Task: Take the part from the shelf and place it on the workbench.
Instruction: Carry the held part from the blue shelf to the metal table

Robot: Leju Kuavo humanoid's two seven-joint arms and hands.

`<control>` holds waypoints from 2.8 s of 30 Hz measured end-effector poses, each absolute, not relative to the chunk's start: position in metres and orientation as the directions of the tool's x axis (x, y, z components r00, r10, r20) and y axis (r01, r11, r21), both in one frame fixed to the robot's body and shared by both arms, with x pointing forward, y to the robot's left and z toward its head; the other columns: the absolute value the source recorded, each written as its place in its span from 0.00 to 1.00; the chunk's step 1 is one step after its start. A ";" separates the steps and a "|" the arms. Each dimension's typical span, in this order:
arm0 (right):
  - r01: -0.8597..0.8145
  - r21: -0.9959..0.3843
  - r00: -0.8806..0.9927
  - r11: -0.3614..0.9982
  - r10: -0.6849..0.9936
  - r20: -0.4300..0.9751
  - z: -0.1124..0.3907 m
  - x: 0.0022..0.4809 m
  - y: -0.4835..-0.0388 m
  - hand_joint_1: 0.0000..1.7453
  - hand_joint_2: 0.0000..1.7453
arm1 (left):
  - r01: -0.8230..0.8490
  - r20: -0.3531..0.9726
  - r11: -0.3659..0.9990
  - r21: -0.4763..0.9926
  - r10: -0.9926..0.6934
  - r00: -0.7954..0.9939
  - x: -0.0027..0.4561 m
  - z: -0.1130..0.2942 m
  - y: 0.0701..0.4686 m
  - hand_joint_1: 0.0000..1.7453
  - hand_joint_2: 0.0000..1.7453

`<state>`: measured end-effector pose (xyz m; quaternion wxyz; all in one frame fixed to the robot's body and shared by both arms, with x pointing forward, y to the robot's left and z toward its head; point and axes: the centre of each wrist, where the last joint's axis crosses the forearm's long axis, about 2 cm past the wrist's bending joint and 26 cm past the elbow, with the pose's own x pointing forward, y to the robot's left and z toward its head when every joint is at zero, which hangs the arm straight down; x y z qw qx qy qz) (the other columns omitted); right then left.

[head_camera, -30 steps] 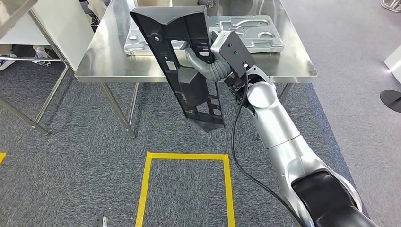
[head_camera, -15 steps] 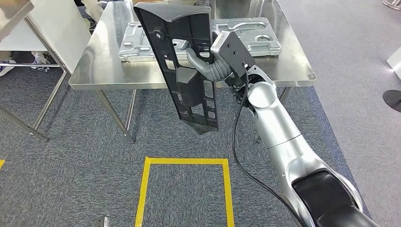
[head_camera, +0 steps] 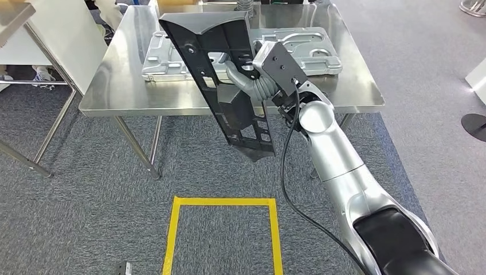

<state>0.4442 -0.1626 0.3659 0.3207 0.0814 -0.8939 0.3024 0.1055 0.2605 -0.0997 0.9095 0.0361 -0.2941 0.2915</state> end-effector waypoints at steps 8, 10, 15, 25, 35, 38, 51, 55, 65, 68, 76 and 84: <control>-0.332 -0.494 -0.782 0.803 0.059 0.620 0.366 0.445 -0.165 1.00 1.00 | -0.551 0.557 0.828 -0.107 0.509 0.656 0.107 -0.099 0.260 0.00 1.00; -0.329 -0.497 -0.785 0.803 0.061 0.617 0.367 0.445 -0.166 1.00 1.00 | -0.551 0.556 0.827 -0.108 0.509 0.656 0.107 -0.099 0.260 0.00 1.00; -0.321 -0.504 -0.788 0.802 0.069 0.611 0.369 0.446 -0.166 1.00 1.00 | -0.552 0.560 0.827 -0.108 0.510 0.653 0.109 -0.099 0.261 0.00 1.00; -0.310 -0.506 -0.789 0.805 0.078 0.609 0.367 0.446 -0.167 1.00 1.00 | -0.551 0.560 0.828 -0.105 0.507 0.655 0.108 -0.099 0.261 0.00 1.00; -0.279 -0.518 -0.798 0.809 0.104 0.593 0.367 0.445 -0.170 1.00 1.00 | -0.540 0.565 0.834 -0.111 0.500 0.656 0.111 -0.098 0.260 0.00 1.00; -0.279 -0.520 -0.792 0.807 0.113 0.600 0.362 0.445 -0.172 1.00 1.00 | -0.539 0.564 0.835 -0.110 0.499 0.658 0.110 -0.098 0.260 0.00 1.00; -0.263 -0.534 -0.803 0.803 0.124 0.583 0.367 0.445 -0.172 1.00 1.00 | -0.544 0.564 0.831 -0.114 0.505 0.653 0.112 -0.098 0.259 0.00 1.00; -0.262 -0.538 -0.801 0.801 0.131 0.584 0.364 0.444 -0.172 1.00 1.00 | -0.546 0.562 0.831 -0.112 0.506 0.654 0.110 -0.099 0.260 0.00 1.00; -0.244 -0.543 -0.809 0.803 0.140 0.571 0.367 0.444 -0.172 1.00 1.00 | -0.541 0.567 0.834 -0.114 0.501 0.654 0.112 -0.098 0.261 0.00 1.00; -0.245 -0.545 -0.804 0.802 0.146 0.576 0.363 0.444 -0.172 1.00 1.00 | -0.540 0.566 0.834 -0.114 0.501 0.655 0.111 -0.098 0.261 0.00 1.00; -0.200 -0.593 -0.810 0.780 0.209 0.548 0.372 0.445 -0.174 1.00 1.00 | -0.542 0.567 0.833 -0.115 0.503 0.653 0.112 -0.098 0.261 0.00 1.00; -0.114 -0.760 -0.819 0.640 0.372 0.437 0.406 0.449 -0.165 1.00 1.00 | -0.549 0.563 0.828 -0.120 0.512 0.649 0.110 -0.099 0.262 0.00 1.00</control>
